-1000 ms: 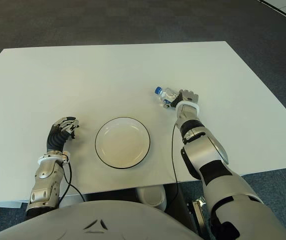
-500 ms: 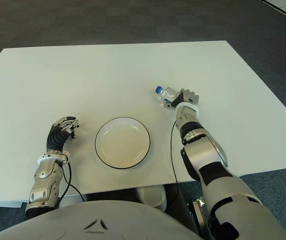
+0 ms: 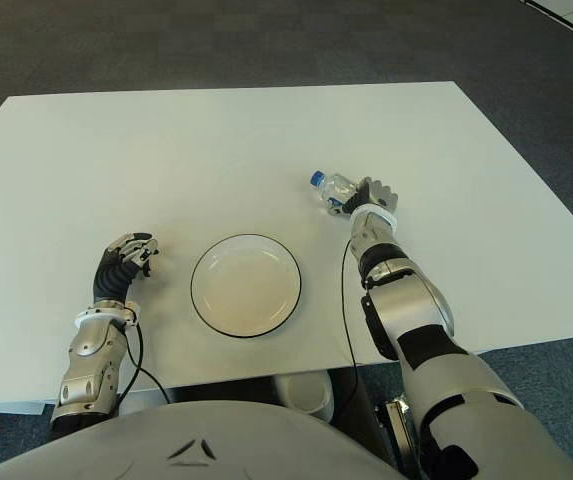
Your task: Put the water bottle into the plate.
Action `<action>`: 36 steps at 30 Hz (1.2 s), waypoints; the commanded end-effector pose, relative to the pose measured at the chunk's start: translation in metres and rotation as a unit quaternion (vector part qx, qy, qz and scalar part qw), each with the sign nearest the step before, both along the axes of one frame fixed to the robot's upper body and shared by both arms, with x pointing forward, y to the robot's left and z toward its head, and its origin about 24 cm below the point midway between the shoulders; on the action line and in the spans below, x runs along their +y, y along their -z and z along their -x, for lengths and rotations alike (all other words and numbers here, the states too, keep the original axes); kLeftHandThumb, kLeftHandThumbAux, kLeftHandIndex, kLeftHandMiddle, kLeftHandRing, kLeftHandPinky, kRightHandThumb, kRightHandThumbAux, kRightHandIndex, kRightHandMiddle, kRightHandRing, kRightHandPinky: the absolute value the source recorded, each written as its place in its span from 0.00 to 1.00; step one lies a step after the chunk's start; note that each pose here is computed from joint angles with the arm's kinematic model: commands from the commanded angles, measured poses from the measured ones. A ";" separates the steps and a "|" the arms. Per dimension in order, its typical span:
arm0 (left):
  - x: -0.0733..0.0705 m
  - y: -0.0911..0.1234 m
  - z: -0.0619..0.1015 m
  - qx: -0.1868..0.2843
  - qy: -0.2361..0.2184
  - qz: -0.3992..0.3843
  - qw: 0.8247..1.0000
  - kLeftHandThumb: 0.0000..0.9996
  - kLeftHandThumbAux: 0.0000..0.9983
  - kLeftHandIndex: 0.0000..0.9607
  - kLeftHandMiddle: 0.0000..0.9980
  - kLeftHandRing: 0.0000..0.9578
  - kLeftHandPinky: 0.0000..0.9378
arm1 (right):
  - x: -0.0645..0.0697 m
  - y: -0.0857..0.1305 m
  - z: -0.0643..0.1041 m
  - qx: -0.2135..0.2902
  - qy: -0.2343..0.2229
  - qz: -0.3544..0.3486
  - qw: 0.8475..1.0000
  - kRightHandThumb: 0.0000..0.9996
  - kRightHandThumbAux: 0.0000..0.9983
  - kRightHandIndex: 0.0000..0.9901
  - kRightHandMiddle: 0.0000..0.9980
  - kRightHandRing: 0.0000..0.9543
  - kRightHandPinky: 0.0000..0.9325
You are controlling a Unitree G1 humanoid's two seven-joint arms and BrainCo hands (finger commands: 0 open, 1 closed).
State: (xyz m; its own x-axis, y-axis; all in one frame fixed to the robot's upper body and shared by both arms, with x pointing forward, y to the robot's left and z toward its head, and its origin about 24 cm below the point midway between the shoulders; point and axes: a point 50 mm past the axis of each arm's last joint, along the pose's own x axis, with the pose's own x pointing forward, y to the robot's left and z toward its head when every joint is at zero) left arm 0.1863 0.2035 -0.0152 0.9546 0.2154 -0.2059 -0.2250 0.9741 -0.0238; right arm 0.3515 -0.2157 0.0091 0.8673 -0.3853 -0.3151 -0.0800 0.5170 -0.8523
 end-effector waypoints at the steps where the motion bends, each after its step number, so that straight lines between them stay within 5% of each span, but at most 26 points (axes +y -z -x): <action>1: 0.001 0.008 0.005 0.023 -0.001 0.004 1.000 0.84 0.68 0.41 0.56 0.78 0.78 | 0.004 0.038 0.026 0.057 0.066 -0.163 0.983 0.70 0.73 0.44 0.85 0.89 0.92; 6: 0.002 0.008 0.005 0.025 -0.002 0.005 1.000 0.84 0.68 0.41 0.57 0.78 0.78 | 0.006 0.031 0.019 0.018 0.124 -0.287 0.950 0.70 0.73 0.44 0.82 0.86 0.87; 12: 0.002 0.008 0.005 0.030 -0.005 0.004 1.000 0.84 0.68 0.41 0.56 0.77 0.77 | 0.011 0.026 0.013 -0.036 0.218 -0.486 0.845 0.70 0.73 0.44 0.80 0.83 0.86; 17: 0.002 0.008 0.004 0.032 -0.010 0.006 0.999 0.84 0.68 0.41 0.56 0.77 0.77 | 0.010 0.024 0.011 -0.074 0.268 -0.620 0.734 0.70 0.73 0.44 0.80 0.84 0.88; 20: 0.002 0.008 0.004 0.034 -0.013 0.010 0.999 0.84 0.68 0.41 0.56 0.76 0.76 | 0.010 0.022 0.010 -0.087 0.276 -0.663 0.691 0.70 0.73 0.44 0.81 0.85 0.90; 27: 0.003 0.009 0.003 0.035 -0.016 0.011 0.999 0.84 0.68 0.41 0.56 0.76 0.77 | 0.009 0.014 0.004 -0.104 0.271 -0.701 0.651 0.71 0.72 0.44 0.82 0.87 0.92; 36: 0.002 0.008 0.003 0.033 -0.014 0.008 0.999 0.84 0.68 0.42 0.57 0.77 0.78 | 0.010 0.005 -0.003 -0.109 0.248 -0.716 0.644 0.71 0.72 0.44 0.82 0.87 0.92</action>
